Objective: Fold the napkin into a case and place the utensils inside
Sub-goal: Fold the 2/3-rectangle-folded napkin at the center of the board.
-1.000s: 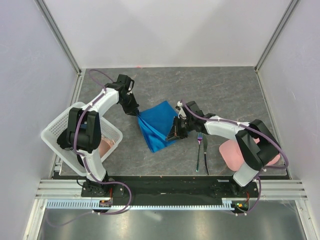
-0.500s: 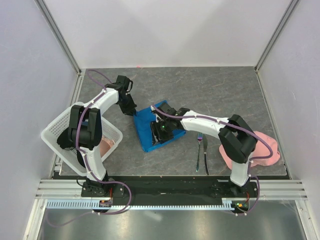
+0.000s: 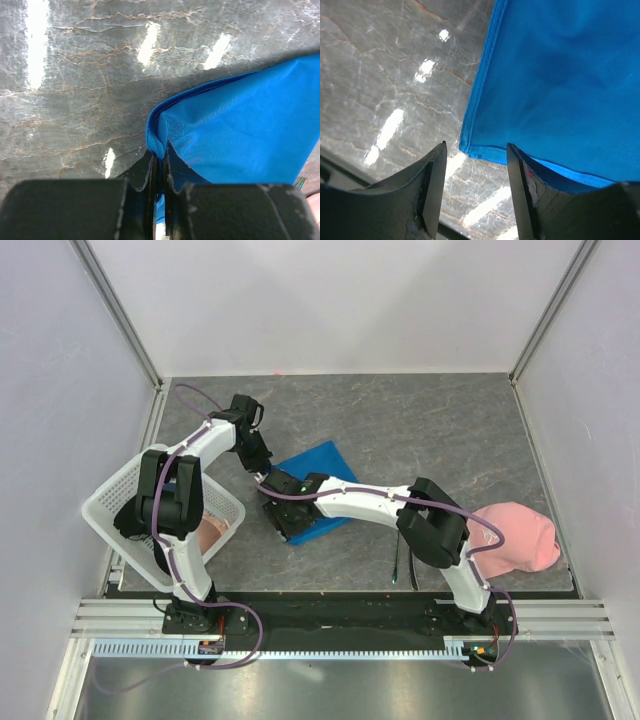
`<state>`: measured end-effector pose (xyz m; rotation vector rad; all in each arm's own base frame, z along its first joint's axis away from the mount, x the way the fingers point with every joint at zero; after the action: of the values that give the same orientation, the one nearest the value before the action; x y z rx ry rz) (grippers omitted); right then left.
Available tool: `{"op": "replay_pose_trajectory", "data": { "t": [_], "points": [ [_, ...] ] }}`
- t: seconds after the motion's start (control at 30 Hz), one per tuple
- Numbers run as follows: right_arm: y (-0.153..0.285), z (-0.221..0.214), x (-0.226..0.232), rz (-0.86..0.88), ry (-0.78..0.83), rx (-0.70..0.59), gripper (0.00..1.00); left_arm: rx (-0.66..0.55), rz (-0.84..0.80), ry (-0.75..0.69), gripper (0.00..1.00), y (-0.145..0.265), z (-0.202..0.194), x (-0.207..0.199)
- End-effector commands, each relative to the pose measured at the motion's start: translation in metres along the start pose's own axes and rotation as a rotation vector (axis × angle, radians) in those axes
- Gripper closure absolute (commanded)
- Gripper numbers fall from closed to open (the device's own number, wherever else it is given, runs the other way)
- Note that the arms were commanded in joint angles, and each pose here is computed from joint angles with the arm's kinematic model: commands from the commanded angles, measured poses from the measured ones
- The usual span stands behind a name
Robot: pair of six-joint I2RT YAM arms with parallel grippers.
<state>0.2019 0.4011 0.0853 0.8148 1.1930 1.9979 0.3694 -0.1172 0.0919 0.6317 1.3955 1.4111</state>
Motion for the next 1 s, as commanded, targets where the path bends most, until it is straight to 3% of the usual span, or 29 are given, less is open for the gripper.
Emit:
{"op": "replay_pose_trajectory", "data": {
  "t": [0.0,0.4,0.47,0.6,0.63,0.73,0.83,0.93,0.97],
  "points": [
    [-0.005,0.009,0.0,-0.091,0.029,-0.045,0.41,-0.002,-0.04,0.014,0.98,-0.002,0.003,0.001],
    [-0.038,-0.03,-0.009,-0.31,0.124,0.01,0.4,0.031,-0.058,0.074,0.98,-0.006,0.002,0.012],
    [-0.042,-0.038,-0.008,-0.303,0.118,0.03,0.47,0.042,-0.061,0.089,0.98,-0.007,0.002,0.015],
    [-0.047,-0.047,-0.012,-0.311,0.099,0.06,0.81,0.042,-0.059,0.098,0.98,-0.006,0.002,0.019],
    [-0.046,-0.045,-0.011,-0.306,0.098,0.058,0.86,0.037,-0.048,0.098,0.98,-0.006,0.001,0.021],
    [-0.038,-0.037,-0.006,-0.244,0.075,0.056,1.0,0.015,-0.043,0.113,0.98,0.002,0.0,0.023],
    [-0.019,-0.024,0.006,-0.129,0.037,0.036,1.0,-0.01,-0.036,0.127,0.98,0.011,0.001,0.023],
    [0.004,-0.01,0.013,0.111,-0.078,0.009,1.0,-0.067,0.001,0.135,0.98,0.024,0.006,0.025],
    [0.017,-0.01,0.023,0.261,-0.098,0.0,1.0,-0.105,0.032,0.147,0.98,0.029,0.01,0.027]
  ]
}}
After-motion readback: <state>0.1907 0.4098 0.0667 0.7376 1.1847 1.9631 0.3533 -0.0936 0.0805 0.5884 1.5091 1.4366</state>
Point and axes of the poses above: each gripper's point midway between its finger pads, its own y axis back along the fingers, its own x axis along the line the jaws close on, z = x × y, the point moved 5 cm from there along y, back along the fingers, and after that the axes turned 1 degree about -y, right-handed, at the moved point
